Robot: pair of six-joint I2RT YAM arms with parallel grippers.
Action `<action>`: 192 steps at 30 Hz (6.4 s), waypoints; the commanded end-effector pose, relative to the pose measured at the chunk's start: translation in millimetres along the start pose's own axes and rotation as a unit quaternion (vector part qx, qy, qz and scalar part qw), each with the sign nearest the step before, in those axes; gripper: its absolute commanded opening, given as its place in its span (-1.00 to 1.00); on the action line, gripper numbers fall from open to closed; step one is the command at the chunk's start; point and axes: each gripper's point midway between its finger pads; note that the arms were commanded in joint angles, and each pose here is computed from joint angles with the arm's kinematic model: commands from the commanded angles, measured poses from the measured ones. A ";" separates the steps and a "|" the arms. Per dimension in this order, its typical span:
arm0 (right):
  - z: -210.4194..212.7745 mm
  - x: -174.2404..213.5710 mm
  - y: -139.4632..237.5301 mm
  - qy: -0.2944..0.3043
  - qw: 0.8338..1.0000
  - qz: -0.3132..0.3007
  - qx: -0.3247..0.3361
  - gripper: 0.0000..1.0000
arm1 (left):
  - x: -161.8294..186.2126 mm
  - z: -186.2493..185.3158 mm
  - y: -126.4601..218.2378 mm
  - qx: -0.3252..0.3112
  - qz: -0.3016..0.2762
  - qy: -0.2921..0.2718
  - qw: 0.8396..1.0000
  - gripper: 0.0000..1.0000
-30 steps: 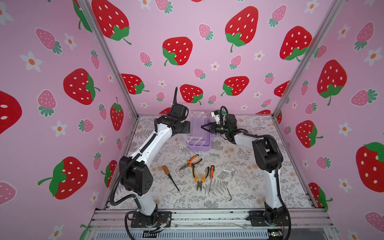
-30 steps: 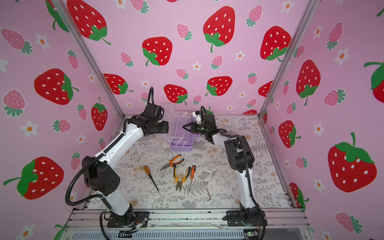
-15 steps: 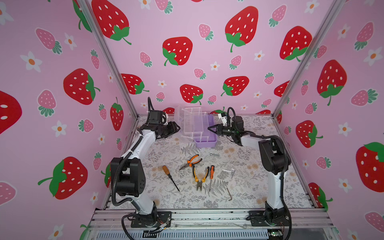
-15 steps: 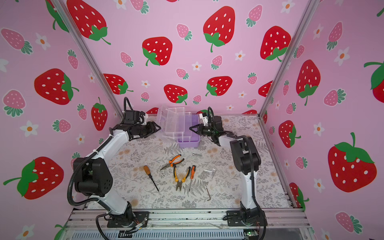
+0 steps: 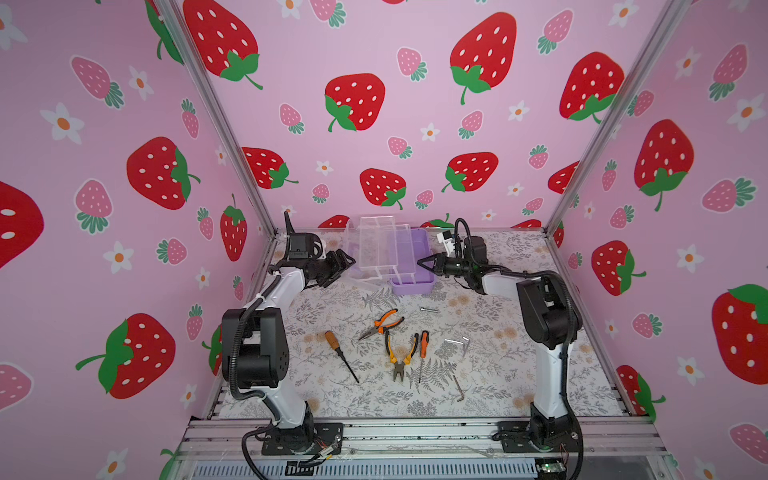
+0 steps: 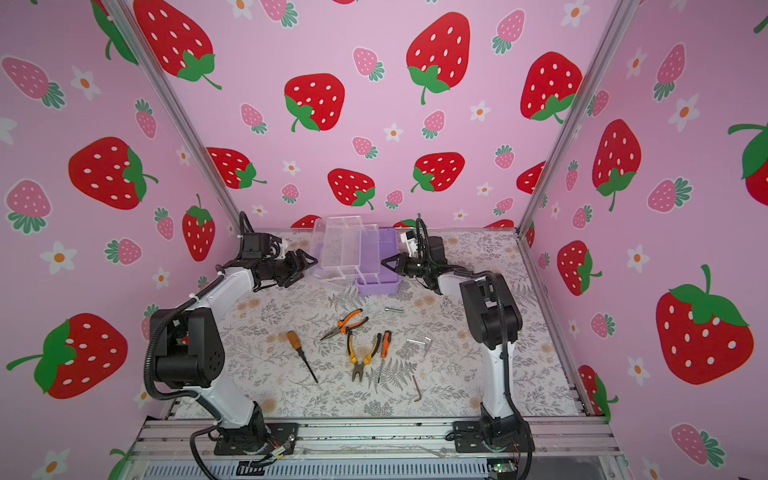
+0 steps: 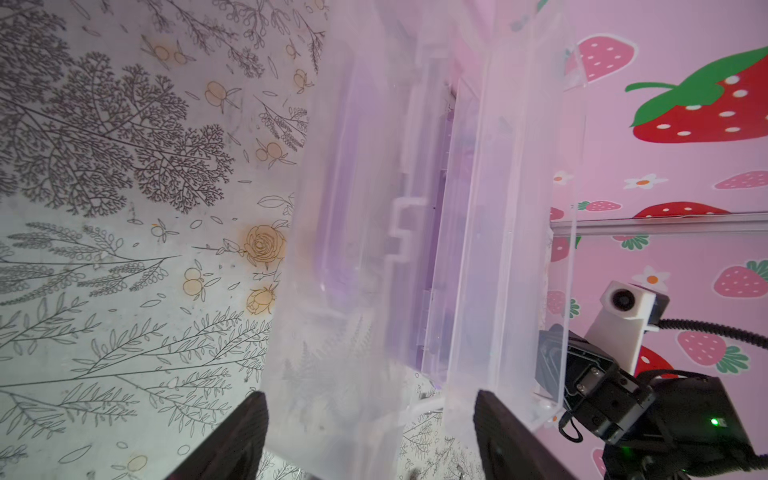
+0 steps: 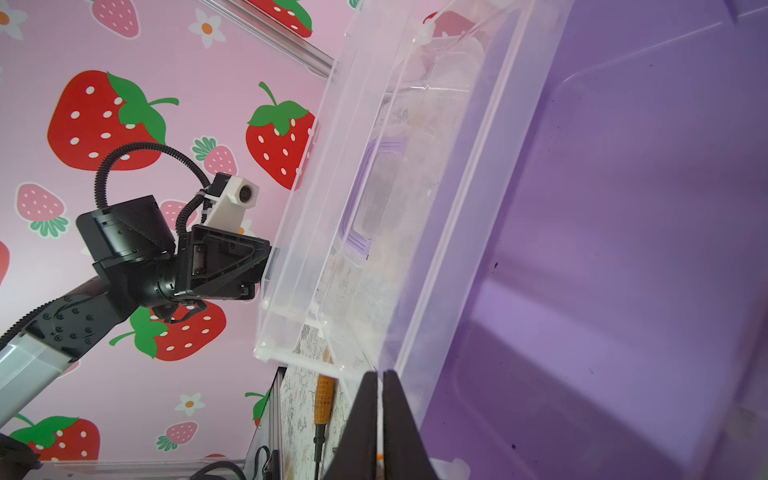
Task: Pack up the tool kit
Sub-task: 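Swing the clear lid fully open with both grippers, laying it back, then release the lid and lower both grippers toward the orange-handled pliers, then close the right gripper on the orange-handled pliers handles while the left gripper hovers nearby, then lift the pliers with the right gripper and carry them over the purple box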
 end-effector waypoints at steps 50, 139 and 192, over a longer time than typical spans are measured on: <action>9.4 161.7 -50.6 0.379 0.857 0.215 0.274 -0.41 | 237.1 71.6 -19.0 -0.172 0.070 -0.097 0.978 -0.40; 148.9 113.2 -24.7 0.371 0.916 0.106 0.108 -1.00 | 150.8 -58.5 79.1 -0.029 -0.101 -0.113 0.988 -0.41; 10.0 -22.4 38.3 0.230 0.923 0.004 0.309 -1.00 | 121.2 -76.9 98.0 -0.051 -0.153 -0.167 0.973 -0.46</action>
Point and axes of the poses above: each gripper's point midway between its finger pads, its own y axis back along the fingers, its own z axis along the line the jaws close on, x = y × z, and after that the axes turned 8 degrees about y, right-handed
